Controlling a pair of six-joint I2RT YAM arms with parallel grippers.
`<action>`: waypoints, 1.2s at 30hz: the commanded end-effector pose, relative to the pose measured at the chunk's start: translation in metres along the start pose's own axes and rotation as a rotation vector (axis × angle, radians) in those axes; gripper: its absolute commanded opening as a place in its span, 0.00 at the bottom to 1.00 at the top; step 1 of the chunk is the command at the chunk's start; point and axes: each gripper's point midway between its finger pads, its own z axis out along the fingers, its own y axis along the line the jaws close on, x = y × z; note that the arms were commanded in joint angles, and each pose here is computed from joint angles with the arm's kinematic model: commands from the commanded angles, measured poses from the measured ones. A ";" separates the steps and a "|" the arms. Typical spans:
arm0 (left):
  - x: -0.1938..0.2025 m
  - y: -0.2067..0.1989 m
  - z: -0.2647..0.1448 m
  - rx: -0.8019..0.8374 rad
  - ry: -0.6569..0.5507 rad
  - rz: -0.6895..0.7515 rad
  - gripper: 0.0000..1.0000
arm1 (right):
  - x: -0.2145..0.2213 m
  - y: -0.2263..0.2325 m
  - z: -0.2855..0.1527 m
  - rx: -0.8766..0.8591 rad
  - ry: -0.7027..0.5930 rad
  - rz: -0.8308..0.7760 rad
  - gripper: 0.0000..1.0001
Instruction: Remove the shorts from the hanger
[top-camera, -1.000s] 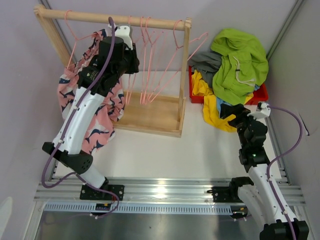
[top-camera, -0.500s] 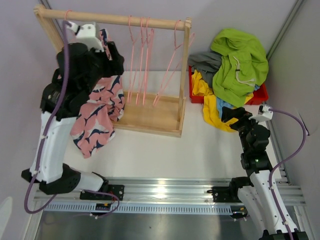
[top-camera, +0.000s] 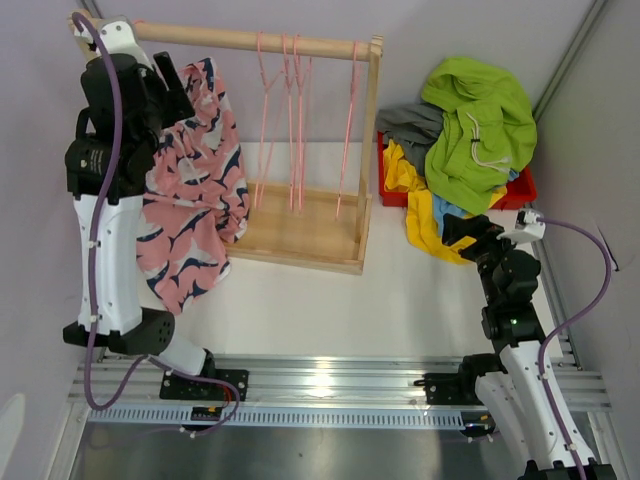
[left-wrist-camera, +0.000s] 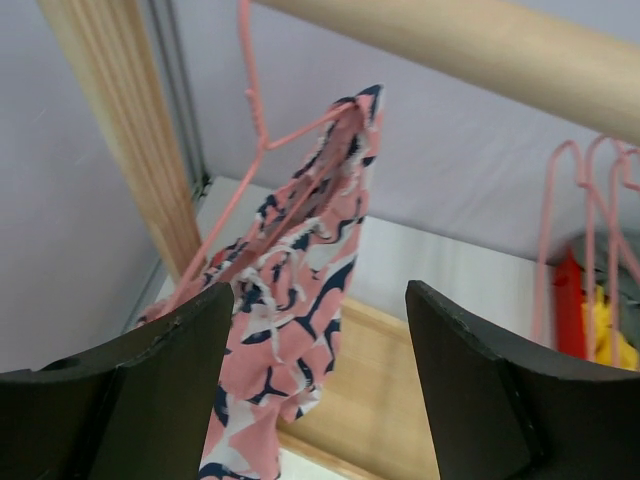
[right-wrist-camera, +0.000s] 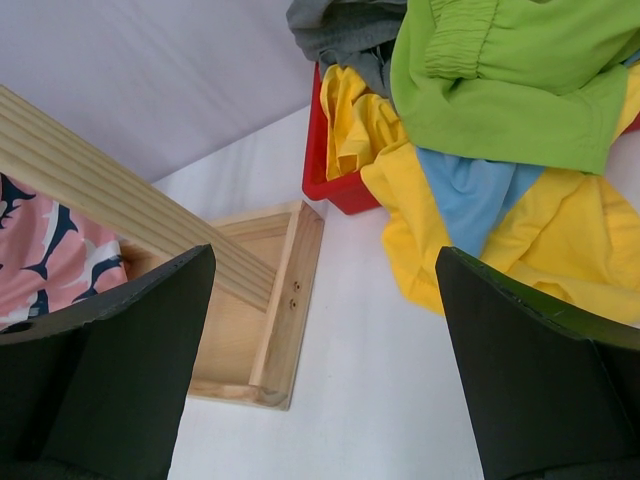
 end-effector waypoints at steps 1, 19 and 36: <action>-0.014 0.023 0.002 -0.073 -0.035 -0.010 0.75 | -0.012 0.013 0.001 -0.051 -0.032 -0.020 1.00; 0.032 0.047 0.060 -0.154 0.096 0.014 0.65 | -0.008 0.009 0.004 -0.045 -0.017 -0.030 1.00; 0.045 0.052 0.084 -0.189 0.136 0.007 0.13 | -0.004 0.009 0.003 -0.058 -0.006 -0.032 0.99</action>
